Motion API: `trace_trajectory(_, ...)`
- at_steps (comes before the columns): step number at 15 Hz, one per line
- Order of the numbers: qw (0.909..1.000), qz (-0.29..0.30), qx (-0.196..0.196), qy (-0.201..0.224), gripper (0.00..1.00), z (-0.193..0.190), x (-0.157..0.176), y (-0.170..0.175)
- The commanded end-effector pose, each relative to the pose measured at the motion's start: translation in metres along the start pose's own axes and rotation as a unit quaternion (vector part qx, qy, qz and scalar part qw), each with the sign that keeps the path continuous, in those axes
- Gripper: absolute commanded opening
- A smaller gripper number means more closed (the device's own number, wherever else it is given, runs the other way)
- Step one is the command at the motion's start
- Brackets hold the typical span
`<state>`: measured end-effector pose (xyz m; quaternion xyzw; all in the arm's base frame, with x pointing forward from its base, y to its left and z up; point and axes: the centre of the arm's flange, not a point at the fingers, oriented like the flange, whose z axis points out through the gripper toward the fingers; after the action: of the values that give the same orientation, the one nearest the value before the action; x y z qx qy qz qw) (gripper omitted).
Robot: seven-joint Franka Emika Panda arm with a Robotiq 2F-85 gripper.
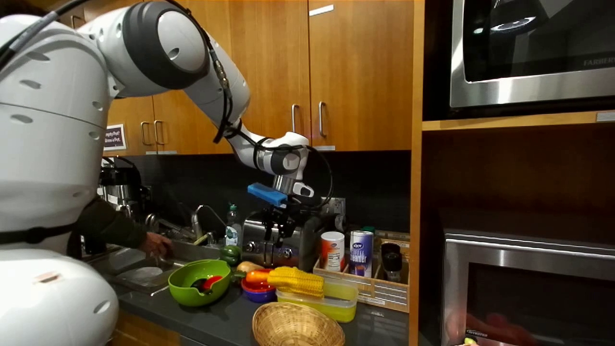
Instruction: Put the carrot in the red bowl
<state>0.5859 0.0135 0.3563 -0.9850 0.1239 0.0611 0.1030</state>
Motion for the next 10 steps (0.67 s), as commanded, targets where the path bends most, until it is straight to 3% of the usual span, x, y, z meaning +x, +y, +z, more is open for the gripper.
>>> trace_trajectory(1, 0.9999, 0.006, -0.007, -0.004, 0.91, -0.005, 0.003, -0.008)
trace_trajectory(3, 1.0, 0.006, -0.005, 0.003, 1.0, -0.009, -0.001, -0.005)
trace_trajectory(10, 0.9977, 0.059, 0.028, -0.016, 1.0, -0.012, -0.042, 0.058)
